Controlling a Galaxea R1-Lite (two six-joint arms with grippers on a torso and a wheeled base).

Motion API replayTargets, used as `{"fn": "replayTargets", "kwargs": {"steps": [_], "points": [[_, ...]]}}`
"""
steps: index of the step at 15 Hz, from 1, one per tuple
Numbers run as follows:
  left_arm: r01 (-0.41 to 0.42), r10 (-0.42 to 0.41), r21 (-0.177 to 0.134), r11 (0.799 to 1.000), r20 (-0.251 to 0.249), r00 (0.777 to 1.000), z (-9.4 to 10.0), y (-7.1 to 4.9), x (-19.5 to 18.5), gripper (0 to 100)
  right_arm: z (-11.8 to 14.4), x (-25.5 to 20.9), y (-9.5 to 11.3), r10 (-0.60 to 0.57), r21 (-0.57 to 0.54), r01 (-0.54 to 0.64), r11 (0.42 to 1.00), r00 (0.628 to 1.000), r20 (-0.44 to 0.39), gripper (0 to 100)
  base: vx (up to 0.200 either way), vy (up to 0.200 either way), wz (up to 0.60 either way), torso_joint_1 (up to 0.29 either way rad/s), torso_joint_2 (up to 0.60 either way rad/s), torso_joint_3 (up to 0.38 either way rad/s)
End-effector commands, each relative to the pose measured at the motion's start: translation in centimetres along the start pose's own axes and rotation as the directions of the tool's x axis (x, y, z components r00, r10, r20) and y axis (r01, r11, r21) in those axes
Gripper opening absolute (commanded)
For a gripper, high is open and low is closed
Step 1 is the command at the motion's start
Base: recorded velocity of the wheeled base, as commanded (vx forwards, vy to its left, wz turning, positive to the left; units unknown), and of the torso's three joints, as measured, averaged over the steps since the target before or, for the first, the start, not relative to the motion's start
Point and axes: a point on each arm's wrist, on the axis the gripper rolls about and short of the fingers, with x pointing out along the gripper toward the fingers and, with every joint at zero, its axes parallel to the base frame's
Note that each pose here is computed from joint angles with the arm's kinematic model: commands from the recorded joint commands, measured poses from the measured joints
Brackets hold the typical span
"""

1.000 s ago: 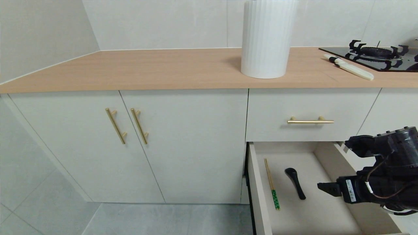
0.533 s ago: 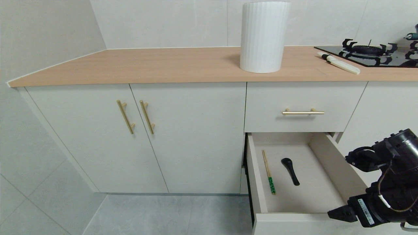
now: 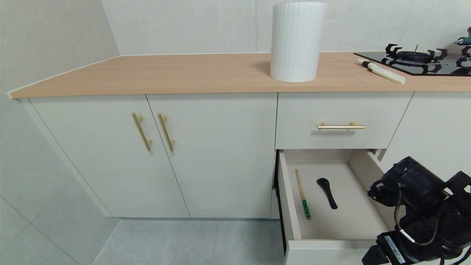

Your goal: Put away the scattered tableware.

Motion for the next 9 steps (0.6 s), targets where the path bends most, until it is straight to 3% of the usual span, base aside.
{"fn": "replayTargets", "kwargs": {"steps": [1, 3, 9], "points": [[-0.001, 0.001, 0.0, 1.0, 0.0, 1.0, 0.0, 0.0, 0.0, 100, 1.3, 1.6, 0.6, -0.027, 0.023, 0.029, 0.999, 0.996, -0.084, 100, 0.0, 0.0, 0.0, 0.0, 0.0, 0.0], [-0.001, 0.001, 0.0, 1.0, -0.002, 1.0, 0.0, 0.0, 0.0, 100, 1.6, 2.4, 0.8, -0.046, 0.025, 0.048, 0.999, 0.995, -0.092, 100, 0.0, 0.0, 0.0, 0.0, 0.0, 0.0], [-0.001, 0.001, 0.0, 1.0, 0.0, 1.0, 0.0, 0.0, 0.0, 100, 2.9, 3.2, 0.9, -0.097, 0.112, 0.093, 0.989, 0.995, 0.029, 100, 0.0, 0.0, 0.0, 0.0, 0.0, 0.0]]}}
